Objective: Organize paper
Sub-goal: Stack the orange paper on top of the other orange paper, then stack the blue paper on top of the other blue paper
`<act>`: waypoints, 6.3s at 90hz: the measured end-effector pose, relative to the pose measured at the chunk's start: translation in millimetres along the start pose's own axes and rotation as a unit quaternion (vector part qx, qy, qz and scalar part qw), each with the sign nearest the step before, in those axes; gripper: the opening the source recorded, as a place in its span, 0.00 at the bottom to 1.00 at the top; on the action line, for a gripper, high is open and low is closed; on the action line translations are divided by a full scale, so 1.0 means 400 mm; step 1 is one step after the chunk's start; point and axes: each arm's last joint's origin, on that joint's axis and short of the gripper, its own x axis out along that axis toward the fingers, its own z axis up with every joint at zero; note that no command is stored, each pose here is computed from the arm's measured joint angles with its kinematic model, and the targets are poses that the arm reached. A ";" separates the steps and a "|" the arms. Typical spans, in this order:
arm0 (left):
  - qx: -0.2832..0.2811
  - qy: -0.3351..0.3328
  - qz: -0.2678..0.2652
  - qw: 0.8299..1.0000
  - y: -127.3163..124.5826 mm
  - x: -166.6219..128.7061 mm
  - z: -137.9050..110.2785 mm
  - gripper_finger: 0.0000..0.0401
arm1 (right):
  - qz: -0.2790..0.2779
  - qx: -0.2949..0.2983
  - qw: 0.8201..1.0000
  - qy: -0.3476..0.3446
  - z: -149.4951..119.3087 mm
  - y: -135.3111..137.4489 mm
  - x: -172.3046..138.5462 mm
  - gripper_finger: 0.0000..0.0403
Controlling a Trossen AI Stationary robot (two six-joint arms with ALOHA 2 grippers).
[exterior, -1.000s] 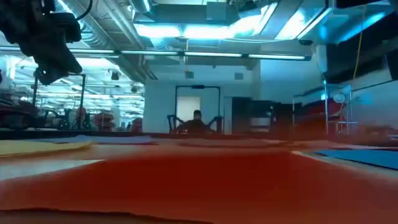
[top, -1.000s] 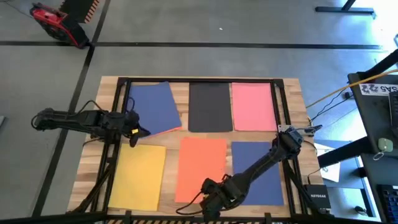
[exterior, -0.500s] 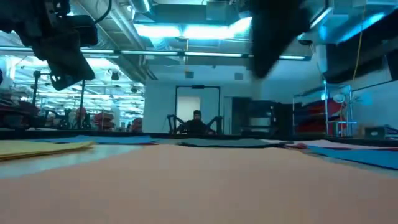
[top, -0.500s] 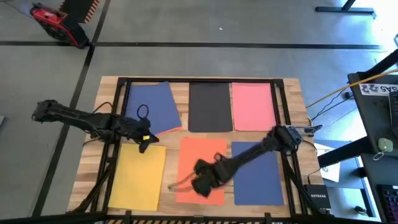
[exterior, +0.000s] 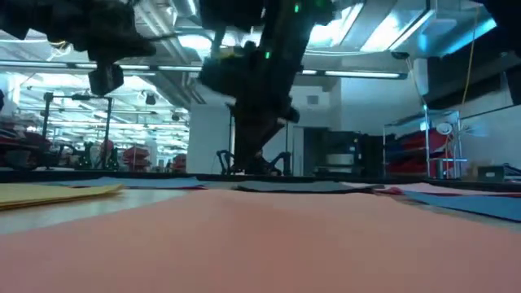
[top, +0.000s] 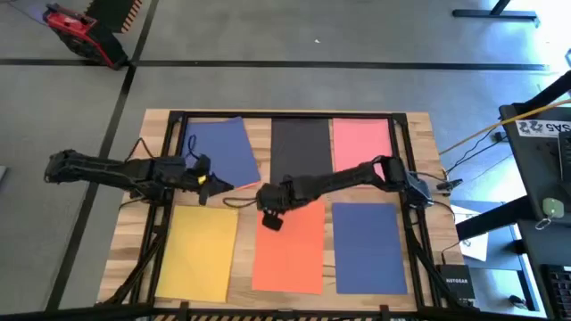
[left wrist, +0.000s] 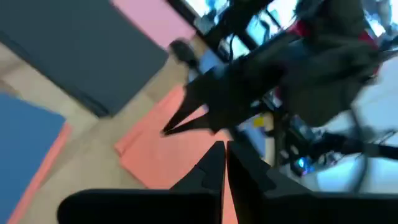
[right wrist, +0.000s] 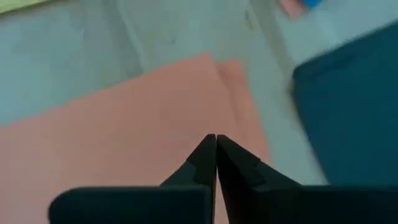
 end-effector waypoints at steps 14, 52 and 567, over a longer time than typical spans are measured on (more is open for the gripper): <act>0.008 -0.016 0.017 1.000 0.014 -0.013 0.011 0.00 | -0.023 -0.013 1.000 -0.008 0.009 -0.042 0.022 0.00; 0.010 0.006 0.088 0.996 0.054 -0.016 0.007 0.00 | 0.008 -0.003 1.000 0.009 -0.025 -0.099 0.089 0.00; 0.041 -0.069 0.225 0.971 0.103 -0.075 0.024 0.00 | -0.109 -0.319 0.934 -0.118 0.108 -0.178 0.180 0.23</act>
